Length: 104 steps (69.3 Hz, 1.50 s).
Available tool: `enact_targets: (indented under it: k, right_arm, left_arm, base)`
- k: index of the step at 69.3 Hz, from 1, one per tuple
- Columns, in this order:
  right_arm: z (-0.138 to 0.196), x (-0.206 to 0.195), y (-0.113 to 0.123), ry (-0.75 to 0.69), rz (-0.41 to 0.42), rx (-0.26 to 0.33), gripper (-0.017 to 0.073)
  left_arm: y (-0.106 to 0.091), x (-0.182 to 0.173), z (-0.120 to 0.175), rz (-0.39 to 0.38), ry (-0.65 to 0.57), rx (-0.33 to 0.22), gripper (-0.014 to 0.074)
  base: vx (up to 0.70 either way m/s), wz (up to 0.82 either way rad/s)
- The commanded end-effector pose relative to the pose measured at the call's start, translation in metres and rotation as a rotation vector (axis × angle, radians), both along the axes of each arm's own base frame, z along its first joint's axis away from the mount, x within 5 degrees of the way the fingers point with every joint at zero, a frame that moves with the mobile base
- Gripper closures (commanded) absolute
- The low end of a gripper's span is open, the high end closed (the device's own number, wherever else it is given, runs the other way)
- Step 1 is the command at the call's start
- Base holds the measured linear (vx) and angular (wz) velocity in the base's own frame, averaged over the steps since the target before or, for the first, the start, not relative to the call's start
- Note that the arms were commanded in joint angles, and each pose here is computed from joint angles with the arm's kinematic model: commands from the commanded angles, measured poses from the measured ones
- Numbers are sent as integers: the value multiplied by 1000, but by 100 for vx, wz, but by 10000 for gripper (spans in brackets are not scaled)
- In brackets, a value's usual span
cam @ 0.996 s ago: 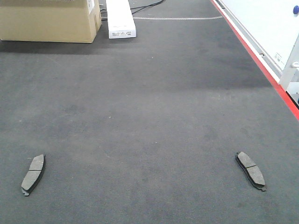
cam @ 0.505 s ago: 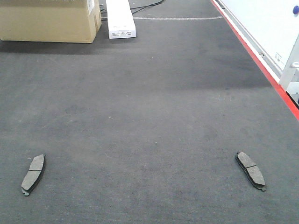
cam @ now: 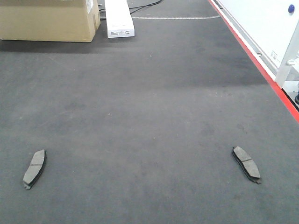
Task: Move and align brake pads A on conveyor
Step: 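Raise the open right gripper away from the placed pad, then drive away from the conveyor past the seated people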
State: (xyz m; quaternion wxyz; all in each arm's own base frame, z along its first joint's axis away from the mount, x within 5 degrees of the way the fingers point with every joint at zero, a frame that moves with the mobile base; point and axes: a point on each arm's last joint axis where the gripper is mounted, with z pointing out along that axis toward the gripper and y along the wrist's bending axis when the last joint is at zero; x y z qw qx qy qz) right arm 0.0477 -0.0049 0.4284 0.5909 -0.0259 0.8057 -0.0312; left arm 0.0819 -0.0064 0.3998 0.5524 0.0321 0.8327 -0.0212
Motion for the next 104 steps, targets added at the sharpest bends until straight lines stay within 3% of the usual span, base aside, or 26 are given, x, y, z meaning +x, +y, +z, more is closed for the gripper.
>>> enact_targets:
  k: [1, 47, 104]
  right_arm:
    - [13, 2, 0, -85, -1, -9, -33]
    - [13, 2, 0, -83, -1, -9, -33]
    - [13, 2, 0, -83, -1, -9, -33]
  left_arm:
    - [-1, 1, 13, -4, -88, -14, 59]
    - [-1, 1, 13, -4, -88, -14, 59]
    - [-1, 1, 13, -4, -88, -14, 59]
  base:
    - [-8, 1]
    - [-18, 1]
    - [-31, -31]
